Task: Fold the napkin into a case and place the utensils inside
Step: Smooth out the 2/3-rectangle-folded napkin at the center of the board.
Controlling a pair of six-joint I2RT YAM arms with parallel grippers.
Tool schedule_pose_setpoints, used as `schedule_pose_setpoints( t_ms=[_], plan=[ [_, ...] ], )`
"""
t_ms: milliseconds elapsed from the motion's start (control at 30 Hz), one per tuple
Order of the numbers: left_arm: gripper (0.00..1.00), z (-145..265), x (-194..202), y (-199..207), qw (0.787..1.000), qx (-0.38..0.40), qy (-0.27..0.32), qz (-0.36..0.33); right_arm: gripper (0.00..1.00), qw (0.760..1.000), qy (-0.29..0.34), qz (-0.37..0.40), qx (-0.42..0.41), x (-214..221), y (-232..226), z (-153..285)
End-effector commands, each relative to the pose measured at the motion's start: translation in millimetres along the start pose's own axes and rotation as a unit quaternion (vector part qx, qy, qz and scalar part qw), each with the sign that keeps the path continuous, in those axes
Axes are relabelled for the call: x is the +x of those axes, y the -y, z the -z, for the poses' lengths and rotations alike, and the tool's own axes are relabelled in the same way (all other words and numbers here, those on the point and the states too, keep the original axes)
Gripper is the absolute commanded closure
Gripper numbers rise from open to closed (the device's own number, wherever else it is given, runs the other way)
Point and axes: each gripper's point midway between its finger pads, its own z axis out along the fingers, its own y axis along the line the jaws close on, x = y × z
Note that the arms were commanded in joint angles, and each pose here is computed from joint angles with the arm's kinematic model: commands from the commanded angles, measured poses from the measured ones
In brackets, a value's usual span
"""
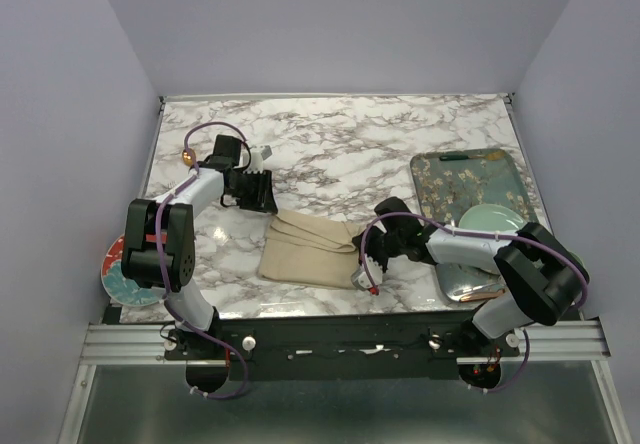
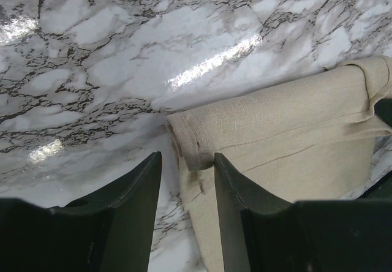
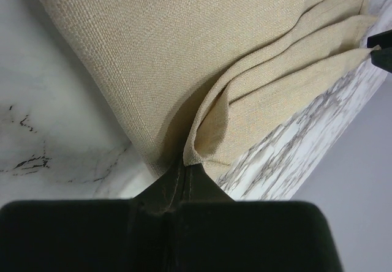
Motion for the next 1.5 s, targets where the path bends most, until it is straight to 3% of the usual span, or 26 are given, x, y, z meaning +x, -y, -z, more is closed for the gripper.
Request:
schedule_pose_setpoints(
  t_ms=[0, 167, 300, 433, 633, 1033, 1133, 1167, 1267, 1467],
  plan=[
    [0.52, -5, 4, -10, 1.000, -0.022, -0.005, 0.011, 0.99, 1.000, 0.012, 0.002, 0.015, -5, 2, 2],
    [0.62, -6, 6, -6, 1.000, -0.009, -0.006, 0.010, 0.99, 1.000, 0.010, -0.001, 0.018, -4, 4, 3],
    [0.85, -3, 8, -2, 1.000, 0.000, -0.009, 0.004, 0.99, 1.000, 0.012, -0.001, 0.024, -5, 8, 5],
    [1.00, 4, 13, 2, 1.000, 0.002, -0.014, 0.005, 0.99, 0.999, 0.009, -0.004, 0.034, -4, 15, 9],
    [1.00, 15, 26, 10, 0.999, 0.008, -0.030, 0.010, 0.99, 0.999, 0.016, -0.010, 0.049, -12, 19, 18],
    [1.00, 10, 68, 3, 0.995, -0.001, -0.090, 0.042, 0.99, 0.999, 0.028, -0.017, 0.022, -22, -20, 4],
    [1.00, 1, 70, 2, 0.993, 0.002, -0.100, 0.056, 0.82, 0.999, 0.025, -0.018, 0.032, -20, -17, 3],
    [1.00, -1, 71, 2, 0.993, 0.003, -0.103, 0.058, 0.65, 0.999, 0.021, -0.018, 0.038, -19, -14, 5],
    [1.00, -5, 74, -1, 0.992, 0.000, -0.111, 0.066, 0.40, 0.997, 0.002, -0.034, 0.064, -14, 2, 19],
    [1.00, -8, 78, -3, 0.990, -0.002, -0.119, 0.076, 0.38, 0.990, -0.008, -0.116, 0.081, -22, 16, 56]
  ],
)
